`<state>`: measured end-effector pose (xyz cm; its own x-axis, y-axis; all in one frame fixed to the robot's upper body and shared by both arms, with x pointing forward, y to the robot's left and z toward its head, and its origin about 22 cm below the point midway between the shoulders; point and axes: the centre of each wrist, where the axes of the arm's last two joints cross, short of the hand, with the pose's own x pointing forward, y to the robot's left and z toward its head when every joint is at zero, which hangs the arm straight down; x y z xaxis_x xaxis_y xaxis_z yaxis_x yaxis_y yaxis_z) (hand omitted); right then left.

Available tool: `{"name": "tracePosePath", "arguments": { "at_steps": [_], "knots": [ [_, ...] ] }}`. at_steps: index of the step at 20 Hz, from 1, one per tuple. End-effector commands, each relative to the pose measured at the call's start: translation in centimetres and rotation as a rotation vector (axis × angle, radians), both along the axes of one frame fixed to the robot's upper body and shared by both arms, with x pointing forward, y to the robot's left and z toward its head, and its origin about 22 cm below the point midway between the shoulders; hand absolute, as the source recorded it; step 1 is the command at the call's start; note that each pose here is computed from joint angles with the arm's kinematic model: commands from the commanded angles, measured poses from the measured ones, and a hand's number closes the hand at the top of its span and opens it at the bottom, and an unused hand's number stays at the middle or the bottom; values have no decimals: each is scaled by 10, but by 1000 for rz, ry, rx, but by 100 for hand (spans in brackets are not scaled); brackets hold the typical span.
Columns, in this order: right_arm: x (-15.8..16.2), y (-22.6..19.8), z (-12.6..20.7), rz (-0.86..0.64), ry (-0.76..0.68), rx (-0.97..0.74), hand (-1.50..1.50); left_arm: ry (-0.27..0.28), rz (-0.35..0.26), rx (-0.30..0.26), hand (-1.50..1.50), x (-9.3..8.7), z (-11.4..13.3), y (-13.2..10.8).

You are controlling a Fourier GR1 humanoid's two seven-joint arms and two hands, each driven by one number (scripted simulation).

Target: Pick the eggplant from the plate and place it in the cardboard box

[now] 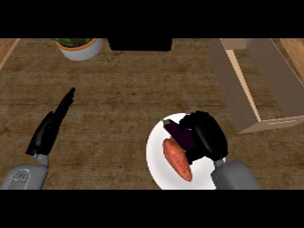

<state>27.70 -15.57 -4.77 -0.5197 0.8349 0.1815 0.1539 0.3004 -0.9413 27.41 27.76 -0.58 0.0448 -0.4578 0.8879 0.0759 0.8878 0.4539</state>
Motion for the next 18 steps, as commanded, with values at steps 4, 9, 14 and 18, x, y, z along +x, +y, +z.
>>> {"name": "tracePosePath", "arguments": {
  "at_steps": [4, 9, 14, 18],
  "knots": [
    [-5, 13, -14, -54, -102, 58, 150, 7, -11, -6, 0, -6, -3, -13],
    [-1, -17, -12, -114, -107, 27, 150, 3, 3, 10, 0, -5, -3, -10],
    [22, 22, 38, -104, 221, -284, 150, -1, 4, 15, 0, 0, 6, 5],
    [11, 34, 99, -130, 191, -256, 150, 13, 2, 15, 0, -6, 6, 2]
  ]
}}
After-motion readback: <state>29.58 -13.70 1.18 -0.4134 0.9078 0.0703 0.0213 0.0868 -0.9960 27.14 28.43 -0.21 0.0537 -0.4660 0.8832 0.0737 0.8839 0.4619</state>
